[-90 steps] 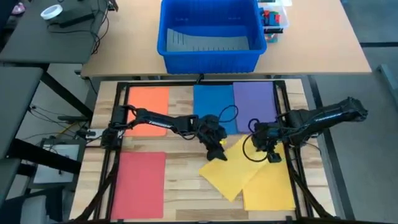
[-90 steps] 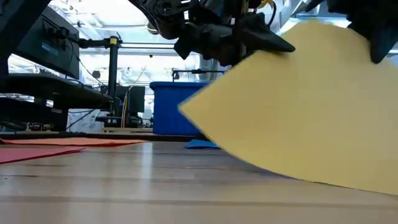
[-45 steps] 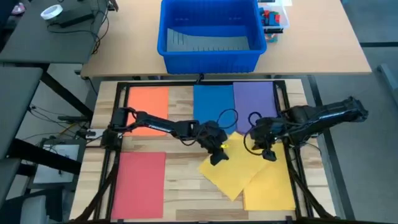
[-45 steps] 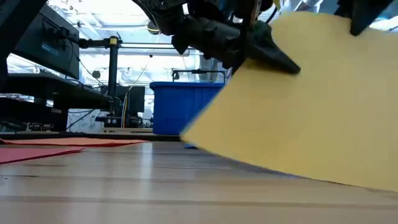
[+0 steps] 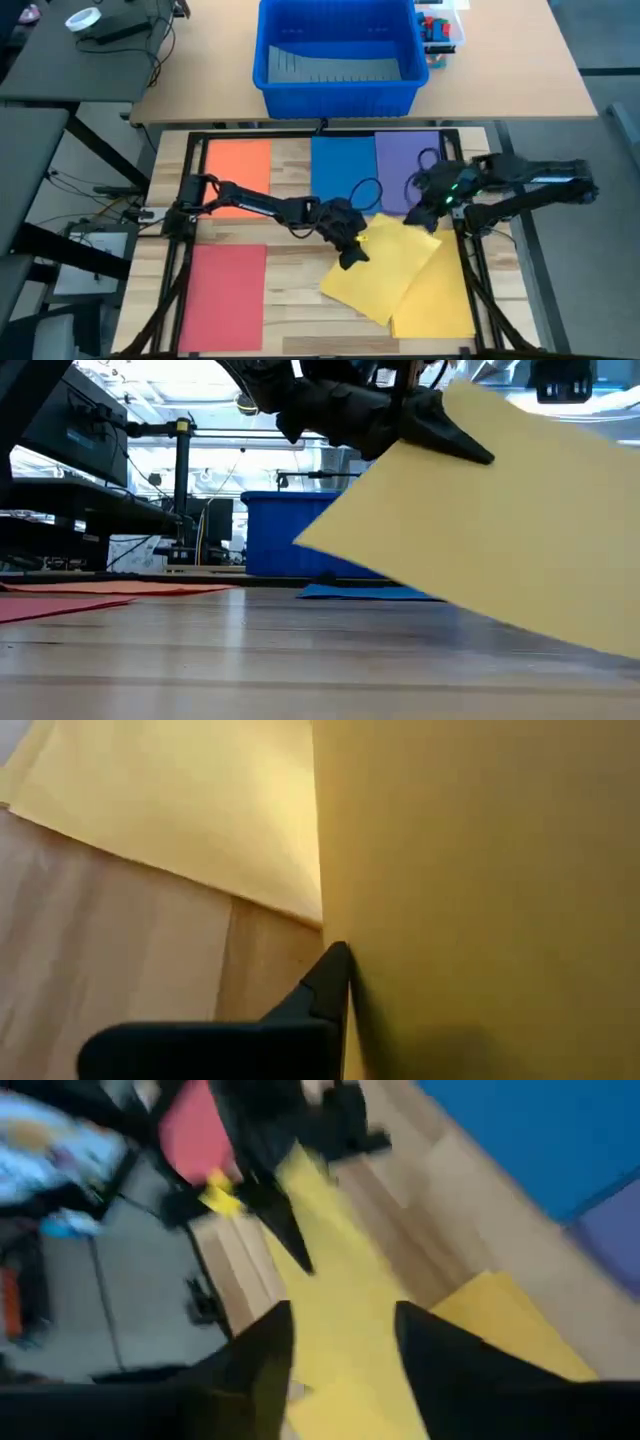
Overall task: Organize paper
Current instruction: Stack the yellow paper on top of the other yellow papers
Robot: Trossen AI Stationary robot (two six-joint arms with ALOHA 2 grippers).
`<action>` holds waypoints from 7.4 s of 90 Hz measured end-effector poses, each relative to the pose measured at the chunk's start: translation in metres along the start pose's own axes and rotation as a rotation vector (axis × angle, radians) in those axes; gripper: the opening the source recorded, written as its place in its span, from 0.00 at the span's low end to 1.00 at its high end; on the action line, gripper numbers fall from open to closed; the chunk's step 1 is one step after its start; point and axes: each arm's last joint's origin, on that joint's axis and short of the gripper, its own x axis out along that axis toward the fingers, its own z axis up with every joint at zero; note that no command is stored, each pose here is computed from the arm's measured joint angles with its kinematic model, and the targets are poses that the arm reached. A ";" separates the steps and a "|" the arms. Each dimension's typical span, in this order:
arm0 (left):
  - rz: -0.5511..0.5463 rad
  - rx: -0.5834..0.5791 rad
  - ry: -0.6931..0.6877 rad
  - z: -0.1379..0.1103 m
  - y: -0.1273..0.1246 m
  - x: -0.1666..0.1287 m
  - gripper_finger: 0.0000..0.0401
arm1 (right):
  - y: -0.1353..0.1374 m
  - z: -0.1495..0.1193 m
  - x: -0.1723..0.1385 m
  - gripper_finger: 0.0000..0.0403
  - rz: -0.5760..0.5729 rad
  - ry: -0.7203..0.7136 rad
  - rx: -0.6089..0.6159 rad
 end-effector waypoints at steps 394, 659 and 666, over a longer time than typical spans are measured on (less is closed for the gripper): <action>0.072 -0.840 -0.705 -0.039 -0.027 0.175 0.27 | -0.023 -0.061 -0.171 0.56 0.250 -0.436 -0.245; 0.345 -0.659 -0.081 -0.018 -0.027 0.135 0.43 | -0.022 -0.060 -0.171 0.56 0.248 -0.446 -0.272; 0.319 -0.654 -0.095 -0.012 -0.036 0.130 0.43 | -0.022 -0.060 -0.171 0.56 0.248 -0.446 -0.272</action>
